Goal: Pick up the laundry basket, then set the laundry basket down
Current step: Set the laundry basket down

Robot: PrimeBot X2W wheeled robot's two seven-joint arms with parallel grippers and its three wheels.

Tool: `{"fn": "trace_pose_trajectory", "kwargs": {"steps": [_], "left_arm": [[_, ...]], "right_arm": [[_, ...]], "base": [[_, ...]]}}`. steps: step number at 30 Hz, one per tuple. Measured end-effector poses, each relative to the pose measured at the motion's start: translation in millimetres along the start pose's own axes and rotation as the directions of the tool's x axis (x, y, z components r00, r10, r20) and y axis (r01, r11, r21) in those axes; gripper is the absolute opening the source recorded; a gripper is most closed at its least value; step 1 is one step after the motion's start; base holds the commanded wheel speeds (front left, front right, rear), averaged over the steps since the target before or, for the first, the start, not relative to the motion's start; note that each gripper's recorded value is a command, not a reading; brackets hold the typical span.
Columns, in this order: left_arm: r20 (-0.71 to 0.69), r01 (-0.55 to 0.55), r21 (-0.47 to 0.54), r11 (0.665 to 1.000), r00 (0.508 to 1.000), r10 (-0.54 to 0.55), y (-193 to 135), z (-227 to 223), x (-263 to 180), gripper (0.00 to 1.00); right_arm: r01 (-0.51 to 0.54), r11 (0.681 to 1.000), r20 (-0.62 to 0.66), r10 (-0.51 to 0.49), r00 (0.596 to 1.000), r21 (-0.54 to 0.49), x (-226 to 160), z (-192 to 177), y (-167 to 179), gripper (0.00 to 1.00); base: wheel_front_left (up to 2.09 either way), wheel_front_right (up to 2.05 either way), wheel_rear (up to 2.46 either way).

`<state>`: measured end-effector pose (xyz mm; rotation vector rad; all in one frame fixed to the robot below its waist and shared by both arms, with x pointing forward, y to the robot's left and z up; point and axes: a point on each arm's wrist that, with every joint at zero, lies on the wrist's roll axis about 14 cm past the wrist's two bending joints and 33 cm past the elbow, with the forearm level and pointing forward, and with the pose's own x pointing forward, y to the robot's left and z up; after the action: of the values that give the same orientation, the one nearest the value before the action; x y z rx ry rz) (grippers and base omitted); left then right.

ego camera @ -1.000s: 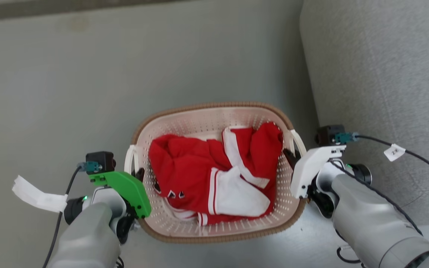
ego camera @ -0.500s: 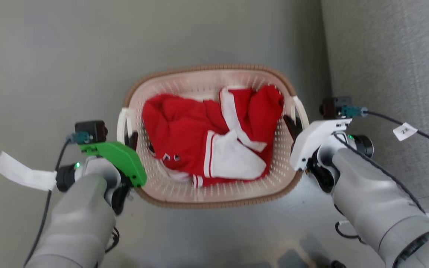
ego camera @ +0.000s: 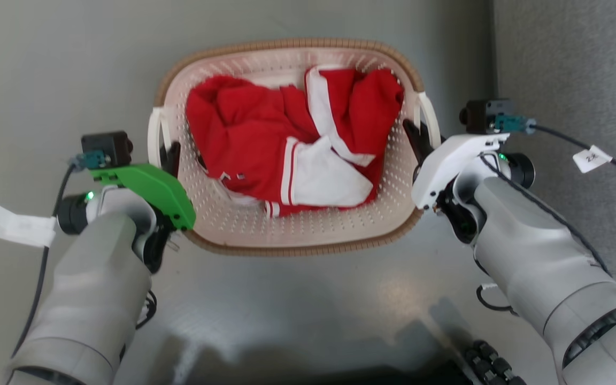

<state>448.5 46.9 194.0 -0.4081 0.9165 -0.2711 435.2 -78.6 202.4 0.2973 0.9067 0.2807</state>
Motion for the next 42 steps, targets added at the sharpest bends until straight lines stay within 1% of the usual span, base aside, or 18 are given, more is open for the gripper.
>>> {"fn": "trace_pose_trajectory", "kwargs": {"steps": [16, 32, 33, 34, 35, 36, 37, 42], "left_arm": [[-0.046, 0.000, -0.013, 1.000, 0.999, -0.001, 16.0, -23.3, 32.6, 0.00], [-0.085, -0.023, -0.017, 1.000, 0.996, 0.022, 29.1, -42.4, 37.4, 0.00], [-0.085, -0.024, -0.017, 1.000, 0.996, 0.022, 29.1, -42.6, 37.5, 0.00], [-0.086, -0.024, -0.018, 1.000, 0.996, 0.022, 29.1, -42.7, 37.7, 0.00], [-0.085, -0.024, -0.017, 1.000, 0.996, 0.023, 29.3, -42.5, 38.0, 0.00], [-0.086, -0.024, -0.017, 1.000, 0.996, 0.023, 29.3, -42.6, 38.0, 0.26], [-0.086, -0.025, -0.018, 1.000, 0.996, 0.023, 29.5, -42.7, 38.0, 1.00], [-0.075, -0.025, -0.008, 1.000, 0.997, 0.024, 30.7, -38.1, 38.8, 1.00]], "right_arm": [[0.023, 0.998, -0.062, -0.019, 0.998, 0.062, 25.8, -32.5, -18.5, 0.00], [0.014, 0.998, -0.102, -0.008, 0.995, 0.066, 36.1, -50.0, -18.8, 0.00], [0.015, 0.998, -0.102, -0.008, 0.995, 0.066, 36.2, -50.4, -19.0, 0.11], [0.015, 0.998, -0.102, -0.008, 0.995, 0.066, 36.3, -50.7, -19.1, 0.11], [0.015, 0.998, -0.103, -0.008, 0.995, 0.065, 36.9, -50.6, -19.3, 0.17], [0.015, 0.998, -0.102, -0.008, 0.995, 0.063, 37.2, -50.3, -19.3, 0.39], [0.014, 0.998, -0.101, -0.007, 0.995, 0.062, 37.5, -49.7, -19.3, 1.00], [0.018, 0.998, -0.101, -0.011, 0.995, 0.064, 37.6, -49.1, -20.6, 1.00]], "base": [[0.00, 0.00, 0.00], [0.00, 0.00, 0.00], [0.00, 0.00, 0.00], [0.00, 0.00, 0.00], [0.00, 0.00, 0.00], [0.00, 0.00, 0.00], [0.00, 0.00, 0.00], [0.00, 0.00, 0.00]]}}
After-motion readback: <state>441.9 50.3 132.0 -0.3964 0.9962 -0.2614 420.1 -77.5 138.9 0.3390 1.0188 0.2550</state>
